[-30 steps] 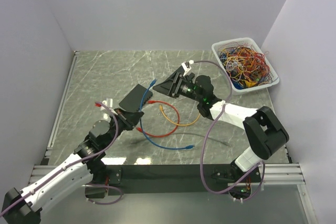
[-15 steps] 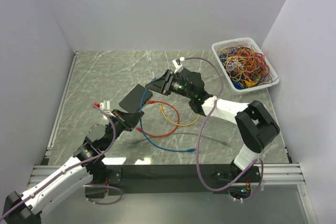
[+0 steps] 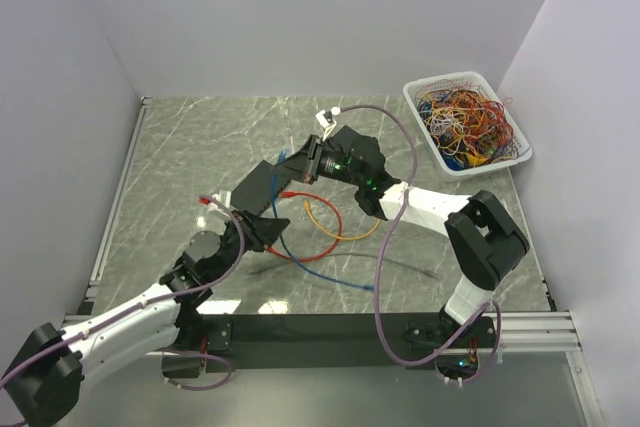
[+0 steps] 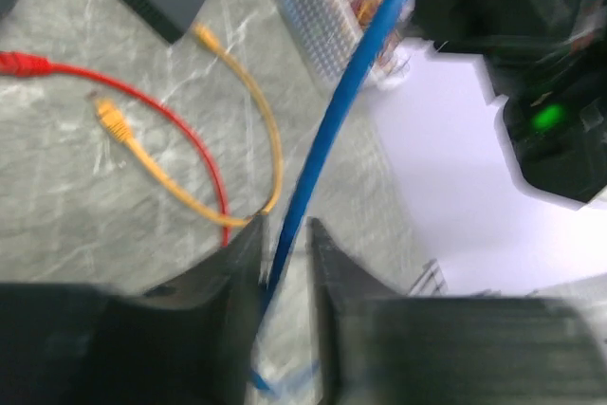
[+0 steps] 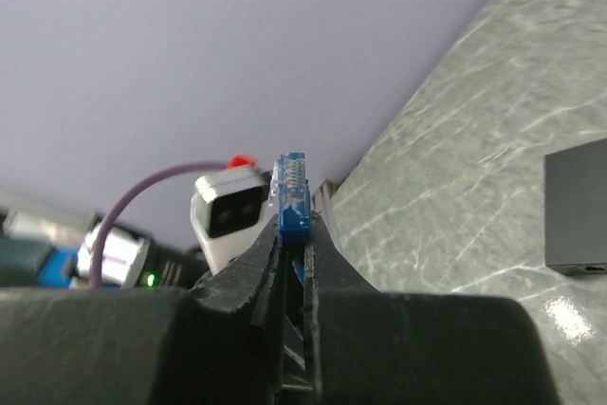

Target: Insert the plug into the switch port

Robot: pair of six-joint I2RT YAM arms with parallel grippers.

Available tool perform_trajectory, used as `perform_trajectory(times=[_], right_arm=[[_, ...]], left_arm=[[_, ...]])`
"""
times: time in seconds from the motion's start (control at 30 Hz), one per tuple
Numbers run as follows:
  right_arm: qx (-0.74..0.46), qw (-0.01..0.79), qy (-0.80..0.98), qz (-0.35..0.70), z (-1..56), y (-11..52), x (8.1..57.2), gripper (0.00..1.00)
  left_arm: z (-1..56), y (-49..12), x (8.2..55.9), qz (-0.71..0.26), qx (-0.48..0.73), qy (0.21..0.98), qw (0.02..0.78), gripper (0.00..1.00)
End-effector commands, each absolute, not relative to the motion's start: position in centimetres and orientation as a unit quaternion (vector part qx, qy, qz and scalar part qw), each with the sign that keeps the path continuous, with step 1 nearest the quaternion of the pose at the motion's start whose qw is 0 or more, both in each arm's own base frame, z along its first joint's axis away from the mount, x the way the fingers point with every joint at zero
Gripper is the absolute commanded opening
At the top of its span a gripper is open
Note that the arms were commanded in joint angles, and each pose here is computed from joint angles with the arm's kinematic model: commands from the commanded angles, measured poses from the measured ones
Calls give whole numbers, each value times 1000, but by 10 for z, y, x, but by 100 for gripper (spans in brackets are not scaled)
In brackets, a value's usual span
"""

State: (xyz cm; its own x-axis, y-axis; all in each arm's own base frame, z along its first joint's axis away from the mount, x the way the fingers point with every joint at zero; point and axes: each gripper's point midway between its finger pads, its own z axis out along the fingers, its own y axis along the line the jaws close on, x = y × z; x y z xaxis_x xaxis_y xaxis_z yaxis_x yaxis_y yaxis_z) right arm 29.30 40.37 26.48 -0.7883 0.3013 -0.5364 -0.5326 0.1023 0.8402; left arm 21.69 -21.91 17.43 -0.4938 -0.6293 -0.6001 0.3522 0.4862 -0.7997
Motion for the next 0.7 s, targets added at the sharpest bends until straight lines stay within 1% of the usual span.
perform_trajectory(times=[0.0,0.03,0.07,0.13,0.17,0.23,0.27,0.3,0.33,0.4,0.43,0.5,0.53,0.67], right_arm=[[-190,342,612,688,297,402,261,0],[-209,355,613,674,291,400,260,0],[-214,345,630,662,279,398,257,0],[-239,364,635,638,273,390,251,0],[-242,357,650,625,263,387,250,0],[-259,376,655,602,261,380,248,0],[-260,369,667,593,253,378,246,0],[-265,374,666,588,256,375,244,0],[-273,374,673,577,250,373,243,0],[-283,380,673,568,251,372,238,0],[-293,387,672,560,250,373,236,0],[-305,380,680,547,246,377,227,0],[-309,396,683,531,245,379,231,0],[-317,391,701,505,236,387,224,0]], left_arm=[[196,-236,211,-515,-51,698,495,37],[188,-235,210,-501,-49,713,488,48],[192,-231,209,-497,-45,710,497,51],[195,-223,210,-483,-52,711,509,55],[196,-216,207,-473,-53,714,513,55],[204,-205,208,-459,-61,711,529,55],[207,-198,204,-451,-60,712,535,55],[209,-194,203,-444,-62,713,539,53],[225,-186,203,-443,-70,701,555,53],[224,-177,201,-420,-70,713,558,53],[237,-172,201,-418,-74,704,569,52],[240,-167,200,-403,-73,711,571,51],[250,-165,200,-404,-72,706,577,50],[257,-169,203,-395,-60,711,578,48]])
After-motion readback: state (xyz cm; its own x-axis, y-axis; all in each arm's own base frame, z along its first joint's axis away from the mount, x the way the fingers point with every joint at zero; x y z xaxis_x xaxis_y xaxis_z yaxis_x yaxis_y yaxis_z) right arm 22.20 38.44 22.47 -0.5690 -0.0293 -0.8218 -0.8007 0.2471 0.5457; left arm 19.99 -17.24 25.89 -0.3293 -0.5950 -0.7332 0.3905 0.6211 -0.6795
